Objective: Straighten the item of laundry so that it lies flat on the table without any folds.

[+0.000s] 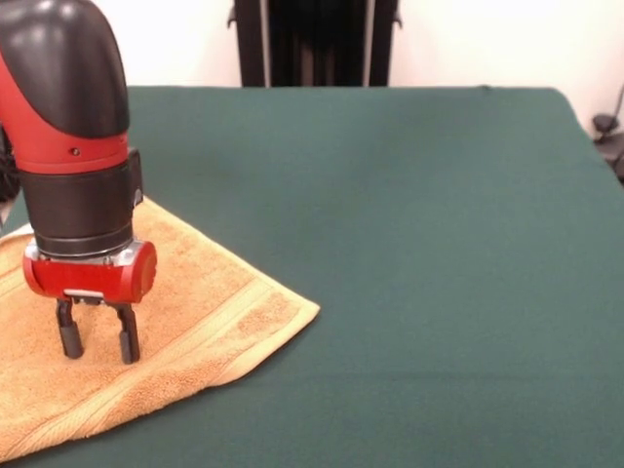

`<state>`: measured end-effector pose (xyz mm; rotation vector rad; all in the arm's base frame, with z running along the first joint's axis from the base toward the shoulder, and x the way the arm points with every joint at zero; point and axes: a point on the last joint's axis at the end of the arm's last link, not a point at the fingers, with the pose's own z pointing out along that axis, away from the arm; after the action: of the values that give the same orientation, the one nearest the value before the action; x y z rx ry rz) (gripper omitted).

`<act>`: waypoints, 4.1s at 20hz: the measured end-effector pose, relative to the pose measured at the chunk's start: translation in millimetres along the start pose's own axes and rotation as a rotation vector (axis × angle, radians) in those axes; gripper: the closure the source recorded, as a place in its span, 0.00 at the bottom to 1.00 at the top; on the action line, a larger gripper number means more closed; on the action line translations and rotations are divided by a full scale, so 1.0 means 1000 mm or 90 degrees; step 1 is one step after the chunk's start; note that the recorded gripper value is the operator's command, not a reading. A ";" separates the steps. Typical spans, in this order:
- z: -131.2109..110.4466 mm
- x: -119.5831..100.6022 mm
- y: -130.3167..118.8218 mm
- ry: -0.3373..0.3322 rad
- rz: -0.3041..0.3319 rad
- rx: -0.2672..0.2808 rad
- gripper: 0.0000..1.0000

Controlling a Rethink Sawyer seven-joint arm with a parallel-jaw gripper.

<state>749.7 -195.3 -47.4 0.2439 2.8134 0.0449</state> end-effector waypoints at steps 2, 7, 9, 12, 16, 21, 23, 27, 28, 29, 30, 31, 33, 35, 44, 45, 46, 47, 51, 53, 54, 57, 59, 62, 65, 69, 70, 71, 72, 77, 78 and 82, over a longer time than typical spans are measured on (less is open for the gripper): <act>-0.003 -0.002 -0.006 0.026 0.014 -0.005 0.00; -0.013 0.003 -0.038 0.099 0.042 -0.006 0.00; -0.016 0.008 -0.053 0.119 0.054 -0.005 0.00; -0.018 0.011 -0.067 0.123 0.067 -0.003 0.00; -0.019 0.015 -0.081 0.123 0.078 -0.001 0.00; -0.019 0.017 -0.080 0.113 0.075 0.000 0.00; -0.019 0.018 -0.078 0.104 0.072 0.001 0.00; -0.020 0.022 -0.075 0.088 0.061 0.012 0.00; -0.020 0.023 -0.073 0.082 0.055 0.017 0.00; -0.021 0.025 -0.069 0.076 0.049 0.021 0.00; -0.021 0.026 -0.065 0.072 0.043 0.023 0.00; -0.021 0.027 -0.063 0.070 0.040 0.024 0.00; -0.020 0.032 -0.053 0.060 0.026 0.029 0.00; -0.021 0.036 -0.044 0.053 0.012 0.037 0.00; -0.026 0.051 -0.017 0.046 -0.003 0.045 0.00; -0.026 0.054 -0.013 0.049 0.000 0.043 0.00; -0.026 0.057 -0.009 0.053 0.003 0.041 0.00; -0.027 0.060 -0.005 0.058 0.007 0.038 0.00; -0.032 0.068 0.004 0.073 0.019 0.033 0.00; -0.035 0.078 0.009 0.085 0.030 0.030 0.00; -0.036 0.082 0.010 0.089 0.032 0.030 0.00; -0.038 0.088 0.014 0.095 0.037 0.029 0.00; -0.040 0.090 0.017 0.097 0.042 0.028 0.00; -0.041 0.097 0.020 0.105 0.051 0.028 0.00; -0.042 0.100 0.020 0.109 0.063 0.027 0.00; -0.042 0.101 0.021 0.106 0.075 0.031 0.00; -0.042 0.101 0.022 0.105 0.079 0.033 0.00; -0.043 0.101 0.023 0.105 0.082 0.033 0.00; -0.043 0.102 0.024 0.105 0.084 0.033 0.00; -0.044 0.105 0.029 0.108 0.099 0.033 0.00; -0.045 0.107 0.032 0.109 0.100 0.034 0.00; -0.052 0.118 0.039 0.111 0.099 0.033 0.00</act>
<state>628.9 -136.6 -32.2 0.4943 2.9648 0.0294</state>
